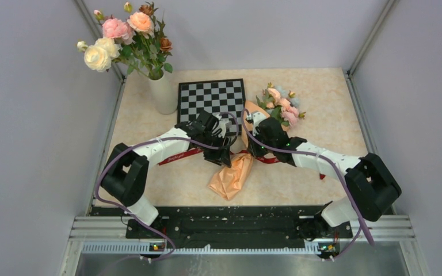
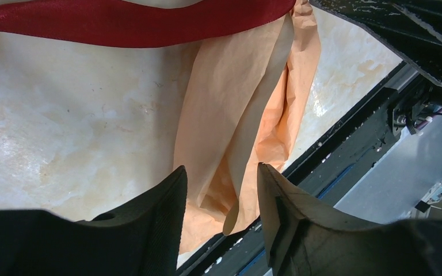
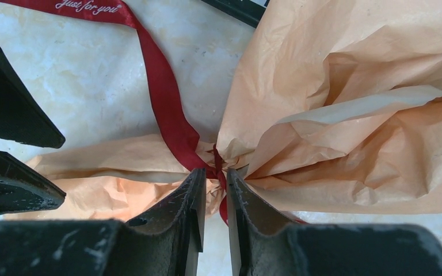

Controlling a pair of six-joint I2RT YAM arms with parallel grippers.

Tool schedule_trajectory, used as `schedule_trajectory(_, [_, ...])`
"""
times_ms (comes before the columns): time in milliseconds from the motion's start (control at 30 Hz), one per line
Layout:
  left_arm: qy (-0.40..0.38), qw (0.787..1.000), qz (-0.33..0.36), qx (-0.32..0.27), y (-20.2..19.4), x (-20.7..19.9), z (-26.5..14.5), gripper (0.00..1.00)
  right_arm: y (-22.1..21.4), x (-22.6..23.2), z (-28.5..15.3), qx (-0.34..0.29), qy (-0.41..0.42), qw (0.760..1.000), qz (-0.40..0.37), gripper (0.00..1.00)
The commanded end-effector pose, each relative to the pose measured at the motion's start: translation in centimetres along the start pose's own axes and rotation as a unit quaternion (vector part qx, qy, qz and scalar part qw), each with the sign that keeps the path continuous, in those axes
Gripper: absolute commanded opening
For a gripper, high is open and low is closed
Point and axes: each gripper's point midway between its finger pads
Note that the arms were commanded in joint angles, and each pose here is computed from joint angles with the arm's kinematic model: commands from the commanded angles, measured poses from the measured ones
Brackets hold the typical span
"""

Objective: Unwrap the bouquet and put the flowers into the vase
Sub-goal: Untie the ribbon from the wrapping paper.

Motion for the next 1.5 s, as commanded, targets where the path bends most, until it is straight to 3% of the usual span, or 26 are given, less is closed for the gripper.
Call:
schedule_trajectory(0, [-0.006, 1.0, 0.012, -0.008, 1.1, -0.7, -0.2, 0.49, 1.0, 0.8, 0.5, -0.023, 0.008, 1.0, -0.001, 0.21])
schedule_trajectory(367, [-0.008, 1.0, 0.011, 0.002, 0.8, -0.7, 0.2, 0.43, -0.5, 0.3, 0.9, -0.004, 0.001, 1.0, 0.006, 0.2])
schedule_trajectory(867, [-0.007, 1.0, 0.012, 0.016, 0.2, -0.7, 0.8, 0.24, -2.5, 0.2, 1.2, 0.01, -0.001, 1.0, 0.014, 0.18])
schedule_trajectory(1133, [-0.007, 1.0, 0.01, 0.025, 0.0, -0.6, 1.2, 0.12, -3.2, -1.5, 1.8, 0.013, -0.049, 0.999, 0.018, 0.08])
schedule_trajectory(1233, [-0.003, 1.0, 0.01, 0.026, 0.0, -0.5, 1.3, 0.09, -3.0, -2.1, 1.8, 0.006, -0.068, 0.997, 0.028, 0.0])
schedule_trajectory(1367, [0.001, 1.0, 0.009, 0.028, 0.0, -0.3, 1.3, 0.0, -1.9, -3.0, 1.0, -0.024, -0.101, 0.993, 0.049, 0.0])
schedule_trajectory(1467, [0.006, 1.0, 0.011, 0.027, 0.0, -0.2, 1.3, 0.0, -0.7, -2.8, 0.4, -0.057, -0.098, 0.991, 0.068, 0.0])
Point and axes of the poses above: each gripper's point midway between its finger pads, its own z axis out along the fingers, its own x axis along the line the jaws close on, y = z × x, and after that the axes turned 8 degrees about z, right-handed
